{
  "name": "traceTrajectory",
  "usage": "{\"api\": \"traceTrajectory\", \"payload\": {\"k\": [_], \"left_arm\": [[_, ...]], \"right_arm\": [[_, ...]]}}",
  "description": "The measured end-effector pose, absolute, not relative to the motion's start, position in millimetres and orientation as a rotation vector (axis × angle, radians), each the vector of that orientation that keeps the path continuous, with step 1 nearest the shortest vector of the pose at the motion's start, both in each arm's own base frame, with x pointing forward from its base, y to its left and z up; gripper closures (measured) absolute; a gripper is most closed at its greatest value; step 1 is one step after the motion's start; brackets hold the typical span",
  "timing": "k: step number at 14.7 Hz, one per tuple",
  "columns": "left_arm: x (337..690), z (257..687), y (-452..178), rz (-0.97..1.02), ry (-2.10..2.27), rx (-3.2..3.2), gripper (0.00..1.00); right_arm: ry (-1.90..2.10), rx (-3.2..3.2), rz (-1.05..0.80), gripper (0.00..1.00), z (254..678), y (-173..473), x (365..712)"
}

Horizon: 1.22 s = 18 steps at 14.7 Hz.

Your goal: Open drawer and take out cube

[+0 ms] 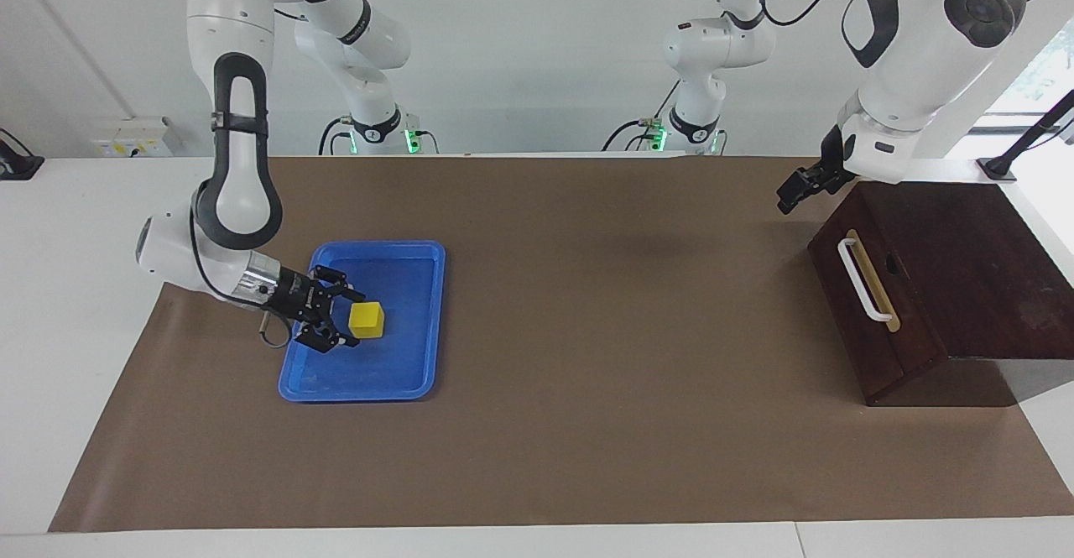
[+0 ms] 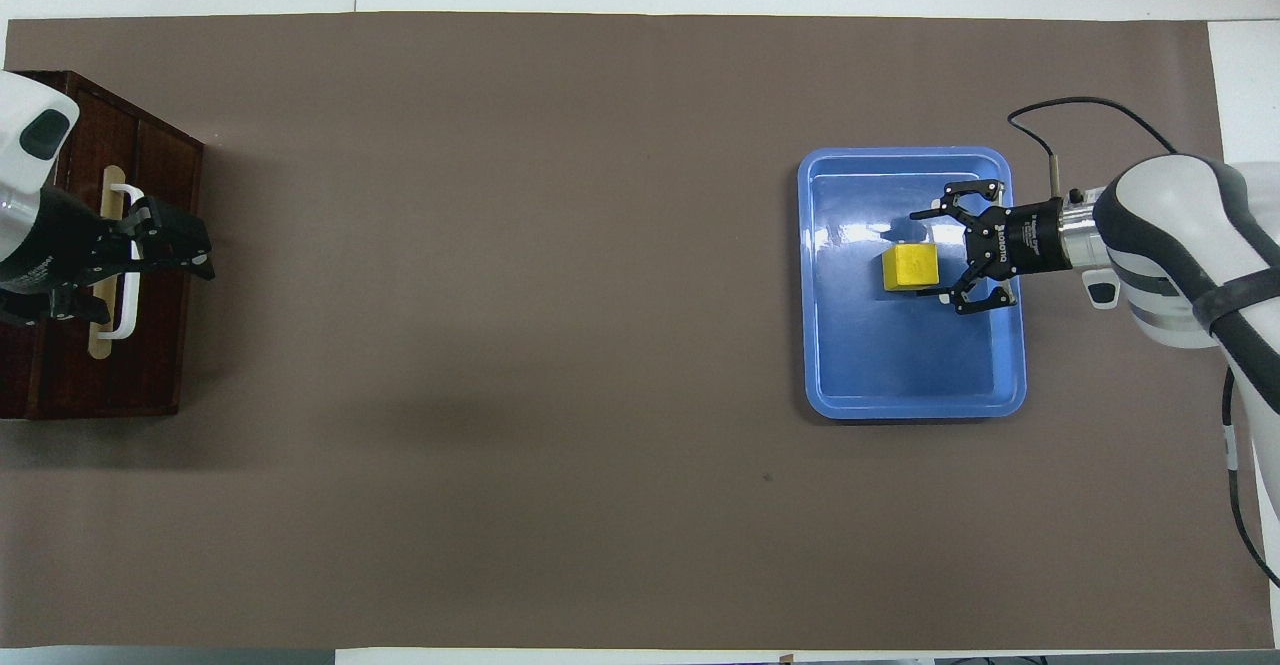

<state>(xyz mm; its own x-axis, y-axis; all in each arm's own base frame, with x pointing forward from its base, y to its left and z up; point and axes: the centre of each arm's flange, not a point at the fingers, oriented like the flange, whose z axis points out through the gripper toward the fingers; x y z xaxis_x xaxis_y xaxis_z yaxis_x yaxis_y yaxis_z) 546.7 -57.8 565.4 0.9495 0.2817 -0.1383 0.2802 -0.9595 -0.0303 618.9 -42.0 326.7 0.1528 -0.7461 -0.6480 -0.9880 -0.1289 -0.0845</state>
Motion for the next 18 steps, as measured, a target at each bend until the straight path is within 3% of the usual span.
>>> {"api": "traceTrajectory", "payload": {"k": [3, 7, 18], "left_arm": [[545, 566, -60, 0.246, -0.381, -3.098, 0.00], [541, 573, -60, 0.282, -0.312, -3.101, 0.00], [541, 574, -52, 0.297, -0.208, -3.115, 0.00]], "right_arm": [[1.541, -2.107, 0.587, 0.00, 403, -40, 630], [1.307, -2.397, 0.482, 0.00, 493, -33, 621], [-0.062, -3.142, 0.130, 0.00, 637, -13, 545]]}}
